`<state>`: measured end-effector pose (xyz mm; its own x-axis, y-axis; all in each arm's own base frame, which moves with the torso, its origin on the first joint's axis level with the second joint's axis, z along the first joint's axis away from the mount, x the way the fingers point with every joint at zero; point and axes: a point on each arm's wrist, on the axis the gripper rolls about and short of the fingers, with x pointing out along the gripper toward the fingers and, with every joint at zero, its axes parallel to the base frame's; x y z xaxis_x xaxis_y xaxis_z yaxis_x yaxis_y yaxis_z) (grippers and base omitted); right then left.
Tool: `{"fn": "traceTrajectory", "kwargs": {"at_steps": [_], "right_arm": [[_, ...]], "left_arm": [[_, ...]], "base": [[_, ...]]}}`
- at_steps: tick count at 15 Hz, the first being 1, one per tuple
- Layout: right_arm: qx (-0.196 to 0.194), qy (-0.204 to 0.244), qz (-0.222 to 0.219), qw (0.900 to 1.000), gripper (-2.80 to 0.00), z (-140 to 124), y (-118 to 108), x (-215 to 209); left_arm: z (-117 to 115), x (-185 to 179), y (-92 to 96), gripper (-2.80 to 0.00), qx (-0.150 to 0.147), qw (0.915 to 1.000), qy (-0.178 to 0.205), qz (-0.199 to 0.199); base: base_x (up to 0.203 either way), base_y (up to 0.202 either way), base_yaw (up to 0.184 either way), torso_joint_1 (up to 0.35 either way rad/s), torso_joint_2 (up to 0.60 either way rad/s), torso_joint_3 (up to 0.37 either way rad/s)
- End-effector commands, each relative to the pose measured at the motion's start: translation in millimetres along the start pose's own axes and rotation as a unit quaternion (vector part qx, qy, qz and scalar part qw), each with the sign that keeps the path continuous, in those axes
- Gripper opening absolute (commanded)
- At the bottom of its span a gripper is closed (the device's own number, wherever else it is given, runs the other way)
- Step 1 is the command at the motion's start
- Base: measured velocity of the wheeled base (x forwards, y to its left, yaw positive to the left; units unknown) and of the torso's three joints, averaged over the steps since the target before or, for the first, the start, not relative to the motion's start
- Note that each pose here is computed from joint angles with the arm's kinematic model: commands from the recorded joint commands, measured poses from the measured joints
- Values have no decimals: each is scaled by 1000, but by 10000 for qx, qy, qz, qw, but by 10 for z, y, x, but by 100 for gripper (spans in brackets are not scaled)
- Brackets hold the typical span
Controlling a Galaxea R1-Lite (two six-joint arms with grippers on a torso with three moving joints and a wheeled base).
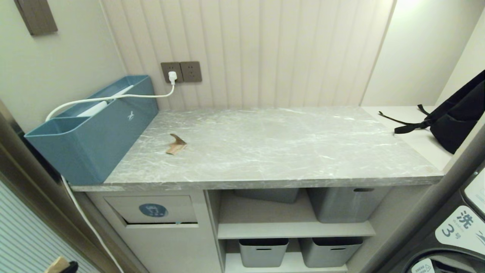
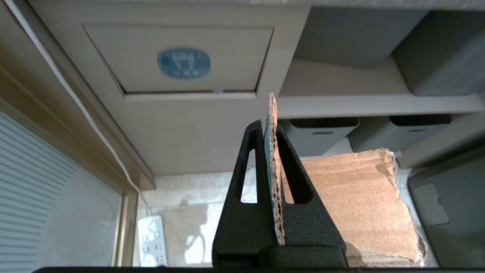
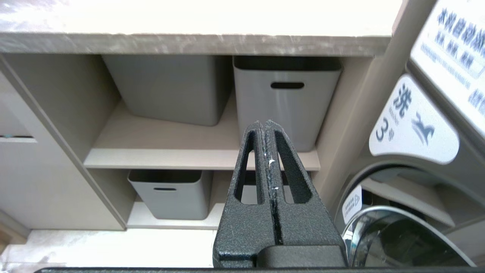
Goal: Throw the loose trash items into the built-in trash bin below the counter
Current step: Put the garbage in the trash can
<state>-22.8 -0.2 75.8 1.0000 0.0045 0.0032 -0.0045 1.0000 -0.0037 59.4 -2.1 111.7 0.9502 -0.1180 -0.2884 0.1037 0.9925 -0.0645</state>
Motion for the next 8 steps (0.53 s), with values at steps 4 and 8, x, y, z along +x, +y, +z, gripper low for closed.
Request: {"fn": "traceTrajectory", "kwargs": {"at_steps": [4,8], "right_arm": [[-4,-7,1,10000,-280,0,0,-1],[4,-7,8,10000,-280,0,0,-1]], "left_arm": [[-31,23,1,-280,-65,9996,276,-29],[63,173,11,-280,-223,9979,579,-182]], "base": [[0,0,0,-218,482,257],[0,0,0,-237,541,288]]}}
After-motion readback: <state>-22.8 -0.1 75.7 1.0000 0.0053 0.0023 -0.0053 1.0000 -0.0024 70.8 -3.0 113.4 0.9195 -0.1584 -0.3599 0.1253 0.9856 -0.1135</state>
